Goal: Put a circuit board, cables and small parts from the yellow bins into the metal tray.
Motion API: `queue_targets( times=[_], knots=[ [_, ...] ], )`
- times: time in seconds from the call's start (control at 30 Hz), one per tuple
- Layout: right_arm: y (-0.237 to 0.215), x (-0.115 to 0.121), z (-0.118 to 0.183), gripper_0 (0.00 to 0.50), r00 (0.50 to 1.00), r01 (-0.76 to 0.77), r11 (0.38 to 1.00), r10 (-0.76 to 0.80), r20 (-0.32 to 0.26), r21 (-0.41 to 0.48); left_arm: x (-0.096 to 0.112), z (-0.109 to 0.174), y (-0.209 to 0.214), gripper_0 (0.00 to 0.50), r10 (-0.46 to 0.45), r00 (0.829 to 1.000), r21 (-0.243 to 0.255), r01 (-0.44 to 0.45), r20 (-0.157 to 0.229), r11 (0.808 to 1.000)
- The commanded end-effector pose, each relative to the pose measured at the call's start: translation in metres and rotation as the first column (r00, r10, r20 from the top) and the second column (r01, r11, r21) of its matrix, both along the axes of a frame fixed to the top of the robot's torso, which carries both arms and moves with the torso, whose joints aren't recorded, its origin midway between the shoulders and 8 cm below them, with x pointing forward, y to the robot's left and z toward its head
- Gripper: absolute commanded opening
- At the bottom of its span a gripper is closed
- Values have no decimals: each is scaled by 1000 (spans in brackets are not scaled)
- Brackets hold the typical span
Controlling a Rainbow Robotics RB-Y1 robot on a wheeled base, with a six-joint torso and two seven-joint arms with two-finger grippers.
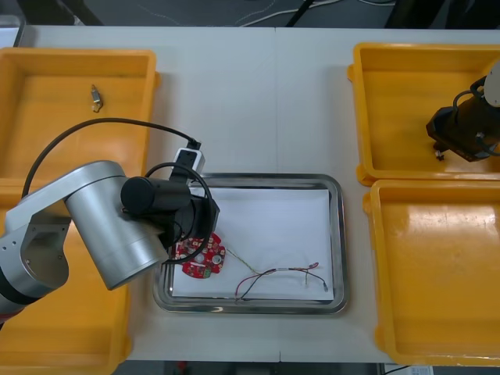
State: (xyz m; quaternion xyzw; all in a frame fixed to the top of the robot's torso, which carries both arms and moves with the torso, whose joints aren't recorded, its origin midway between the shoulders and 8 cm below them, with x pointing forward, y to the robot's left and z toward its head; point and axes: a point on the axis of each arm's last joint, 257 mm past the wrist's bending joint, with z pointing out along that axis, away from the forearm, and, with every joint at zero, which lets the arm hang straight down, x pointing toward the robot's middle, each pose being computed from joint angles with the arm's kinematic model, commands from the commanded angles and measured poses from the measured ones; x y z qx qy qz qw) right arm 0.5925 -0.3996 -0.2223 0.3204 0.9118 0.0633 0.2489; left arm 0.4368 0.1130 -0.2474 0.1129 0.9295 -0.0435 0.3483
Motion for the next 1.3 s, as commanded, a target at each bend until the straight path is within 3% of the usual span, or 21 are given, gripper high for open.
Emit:
queue_targets(
  times=[0.03,0.37,0.63,1.1,1.2,1.23,1.3],
  knots=[
    [12,17,33,0,999,-7,1000,7,40,-1,4,11,-22,0,-50,998,-3,51,40,999],
    [23,23,73,0,996,-78,996,80,37,-45,2,4,-28,0,-72,997,15,71,34,997],
    [57,21,63,0,981,-196,976,196,-8,-99,11,-3,-22,0,-61,997,45,59,38,997],
    [112,10,55,9,950,-311,948,308,-50,-68,18,0,-21,0,-61,996,58,57,65,997],
    [111,10,55,80,951,-309,948,306,-50,-71,20,1,-21,0,-62,995,58,58,72,997],
    [110,11,55,140,951,-309,948,306,-49,-75,21,0,-21,0,-63,995,56,59,74,997],
    [108,12,56,359,951,-309,947,306,-48,-87,22,0,-22,0,-63,995,56,59,76,997]
  ],
)
